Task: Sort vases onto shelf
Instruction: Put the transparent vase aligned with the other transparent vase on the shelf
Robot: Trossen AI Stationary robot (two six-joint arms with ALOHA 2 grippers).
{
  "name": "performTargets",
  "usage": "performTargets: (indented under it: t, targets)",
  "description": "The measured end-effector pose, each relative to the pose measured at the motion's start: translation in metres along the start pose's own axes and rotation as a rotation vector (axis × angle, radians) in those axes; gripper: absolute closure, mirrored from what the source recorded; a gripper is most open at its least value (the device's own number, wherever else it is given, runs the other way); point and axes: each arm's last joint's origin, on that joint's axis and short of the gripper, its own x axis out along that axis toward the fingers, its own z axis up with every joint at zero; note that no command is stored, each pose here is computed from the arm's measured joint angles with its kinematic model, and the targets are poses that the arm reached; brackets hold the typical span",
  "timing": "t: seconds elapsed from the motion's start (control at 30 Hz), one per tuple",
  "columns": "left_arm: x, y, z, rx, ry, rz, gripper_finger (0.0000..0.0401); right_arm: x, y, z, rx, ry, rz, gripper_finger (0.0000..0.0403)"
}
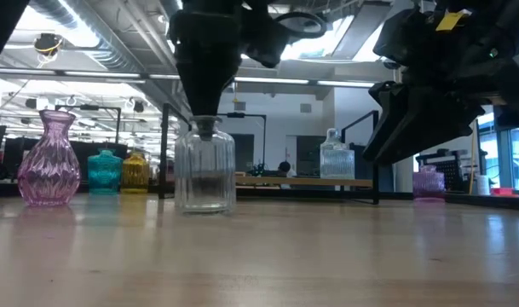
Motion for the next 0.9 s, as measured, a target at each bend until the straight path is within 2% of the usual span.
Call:
performTargets:
  t: [0.2,0.5,0.9]
  targets:
    - [0.0,0.0,0.001,-0.001,-0.009,0.007,0.0345,0.0,0.0,0.0,0.0,0.003,0.0,0.0288]
    - [-0.001,0.0,0.002,-0.006,-0.013,-0.013,0.029,0.0,0.0,0.0,0.0,0.004,0.0,0.0288]
    - [-0.028,0.003,0.006,0.017,-0.022,-0.027,0.0284,0.0,0.0,0.0,0.0,0.005,0.0,0.0288]
